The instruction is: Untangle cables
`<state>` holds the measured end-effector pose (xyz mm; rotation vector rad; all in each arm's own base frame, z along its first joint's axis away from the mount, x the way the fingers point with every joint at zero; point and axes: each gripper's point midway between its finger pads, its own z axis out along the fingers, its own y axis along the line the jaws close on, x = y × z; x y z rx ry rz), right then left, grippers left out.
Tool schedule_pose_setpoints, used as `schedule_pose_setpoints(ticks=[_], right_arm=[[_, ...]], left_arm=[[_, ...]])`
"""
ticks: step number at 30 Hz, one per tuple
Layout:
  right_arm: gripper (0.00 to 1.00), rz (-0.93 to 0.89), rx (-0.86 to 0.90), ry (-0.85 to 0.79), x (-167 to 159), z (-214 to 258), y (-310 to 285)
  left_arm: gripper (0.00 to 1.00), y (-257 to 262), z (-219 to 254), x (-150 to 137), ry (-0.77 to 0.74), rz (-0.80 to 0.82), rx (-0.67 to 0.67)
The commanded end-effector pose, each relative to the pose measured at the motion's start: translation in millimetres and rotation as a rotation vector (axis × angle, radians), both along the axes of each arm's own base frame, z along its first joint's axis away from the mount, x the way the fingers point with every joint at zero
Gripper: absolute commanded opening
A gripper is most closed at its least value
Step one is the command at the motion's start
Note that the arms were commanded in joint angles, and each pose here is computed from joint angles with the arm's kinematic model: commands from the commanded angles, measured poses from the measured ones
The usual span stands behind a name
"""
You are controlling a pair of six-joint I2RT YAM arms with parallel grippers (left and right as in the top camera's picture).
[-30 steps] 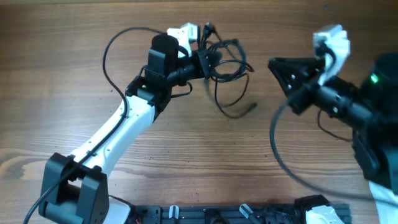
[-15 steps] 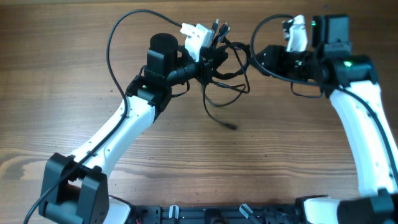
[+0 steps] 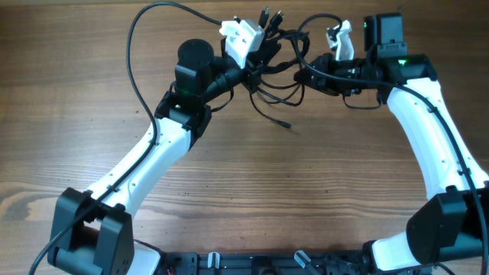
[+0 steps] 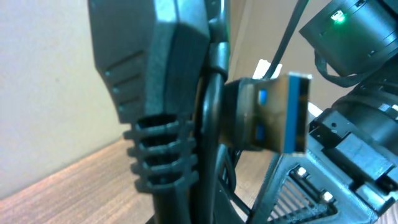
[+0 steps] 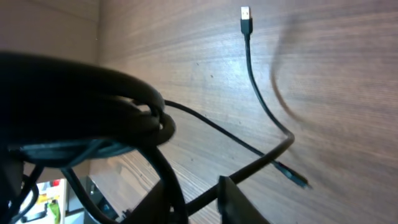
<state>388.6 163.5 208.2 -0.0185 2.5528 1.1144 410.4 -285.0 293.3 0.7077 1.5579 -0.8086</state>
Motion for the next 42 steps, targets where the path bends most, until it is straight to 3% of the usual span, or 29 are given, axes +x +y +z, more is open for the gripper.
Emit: schedule_pose_setpoints(ticks=[1,7,12,18,20,22,24,27,30,34,36,39,42], right_arm=[[0.04,-0.008,-0.004,0.011,2.7,-5.5,1.5],[0.04,-0.240,-0.281,0.078,13.6,-44.3,-62.3],[0.04,-0.321,-0.299,0.141,9.0,-62.5,-99.7],[0.05,-0.302,-0.322,0.191,-5.5,-69.6,-115.2],[0.25,-0.219,-0.307,0.186,-14.3,-69.2,-105.8],[0.36,-0.160,-0.317,0.185,-22.3,-70.5,-103.4],[0.40,-0.145,-0.323,0.193,-26.3,-71.6,-104.0],[0.64,-0.138,-0.309,0.192,-27.1,-67.0,-102.6],[0.71,-0.030,-0.253,0.068,-22.9,-38.7,-88.7],[0.75,-0.054,-0.272,-0.049,-12.9,4.7,-95.8],[0.79,-0.074,-0.274,-0.105,-9.6,22.1,-100.2],[0.81,-0.094,-0.257,-0.194,-2.2,43.2,-101.4],[0.81,0.004,-0.167,-0.349,-1.0,73.8,-82.0]], left_arm=[[0.04,-12.9,20.5,-10.5,-0.080,-0.033,-0.021],[0.04,-4.2,45.4,-2.0,-0.141,0.030,-0.093],[0.04,25.0,77.7,17.7,-0.141,0.219,-0.240],[0.04,42.3,87.5,25.7,-0.084,0.258,-0.348],[0.04,43.2,94.4,24.1,-0.053,0.246,-0.415],[0.04,42.2,97.2,22.5,0.037,0.224,-0.507],[0.04,35.4,95.5,17.0,0.151,0.160,-0.578],[0.04,22.2,91.2,5.1,0.363,0.042,-0.676],[0.04,17.5,62.0,8.2,0.710,0.061,-0.785],[0.04,19.6,1.5,10.3,1.197,0.225,-0.898],[0.04,25.6,-17.1,10.4,1.309,0.295,-0.920],[0.04,27.8,-24.9,9.6,1.334,0.322,-0.909],[0.04,24.4,-28.7,5.4,1.359,0.317,-0.890]])
